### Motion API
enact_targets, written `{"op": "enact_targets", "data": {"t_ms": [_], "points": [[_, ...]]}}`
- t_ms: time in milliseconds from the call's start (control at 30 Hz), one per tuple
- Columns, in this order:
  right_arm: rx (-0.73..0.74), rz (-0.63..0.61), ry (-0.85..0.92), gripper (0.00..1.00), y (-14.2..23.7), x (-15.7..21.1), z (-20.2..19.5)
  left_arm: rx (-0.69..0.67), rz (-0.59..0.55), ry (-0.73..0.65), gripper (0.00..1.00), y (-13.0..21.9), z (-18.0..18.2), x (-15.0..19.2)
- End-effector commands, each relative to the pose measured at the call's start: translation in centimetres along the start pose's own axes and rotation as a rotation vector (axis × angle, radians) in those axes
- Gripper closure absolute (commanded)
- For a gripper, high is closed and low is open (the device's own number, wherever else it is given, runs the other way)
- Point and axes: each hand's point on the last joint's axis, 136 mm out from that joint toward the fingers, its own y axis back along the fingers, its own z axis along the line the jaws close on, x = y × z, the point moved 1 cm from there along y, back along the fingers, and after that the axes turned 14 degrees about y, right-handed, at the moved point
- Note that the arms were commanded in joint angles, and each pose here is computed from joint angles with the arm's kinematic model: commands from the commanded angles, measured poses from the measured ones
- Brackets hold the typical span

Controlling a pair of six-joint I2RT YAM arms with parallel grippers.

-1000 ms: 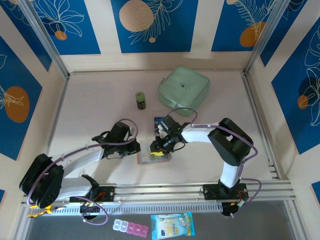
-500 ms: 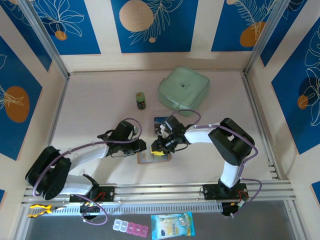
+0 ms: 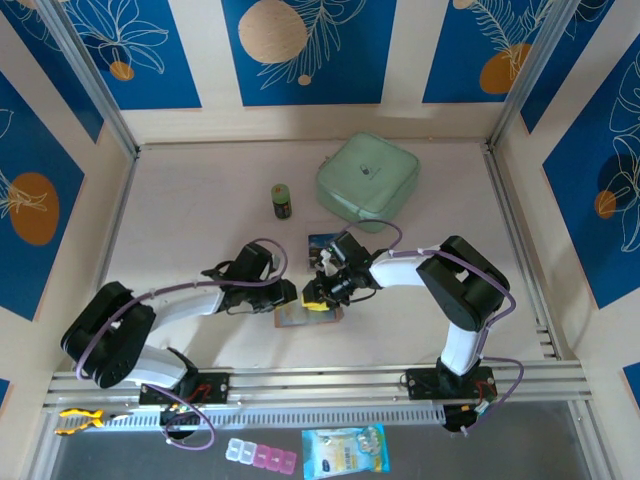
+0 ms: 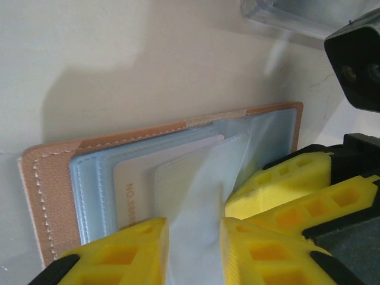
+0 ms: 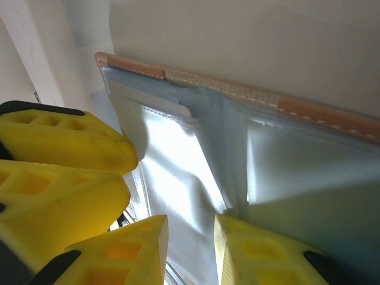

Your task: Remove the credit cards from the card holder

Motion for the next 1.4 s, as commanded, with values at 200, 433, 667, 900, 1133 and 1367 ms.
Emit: {"op": "enact_targets", "data": {"t_ms": [200, 433, 667, 900, 1133, 1367], "points": [[0.010, 0.016, -0.034, 0.71, 0.1, 0.8, -0.6, 0.017, 0.027, 0.007, 0.72, 0.1, 0.0, 1.0], [0.012, 0.018, -0.036, 0.71, 0.0, 0.9, -0.7, 0.003, -0.020, 0.006, 0.70, 1.2, 0.2, 0.8], [0.011, 0.017, -0.033, 0.71, 0.1, 0.9, -0.7, -0.026, -0.006, 0.015, 0.67, 0.8, 0.6, 0.9], [0.011, 0.017, -0.033, 0.71, 0.1, 0.9, -0.6, -0.011, 0.014, 0.019, 0.67, 0.2, 0.4, 1.2], [-0.001, 0.007, -0.013, 0.71, 0.3, 0.7, 0.1, 0.016, 0.026, 0.011, 0.77, 0.2, -0.6, 1.3], [-0.003, -0.047, 0.035, 0.68, 2.1, 0.0, 1.8, 0.035, 0.025, 0.000, 0.76, 1.2, -1.6, 1.6]]}}
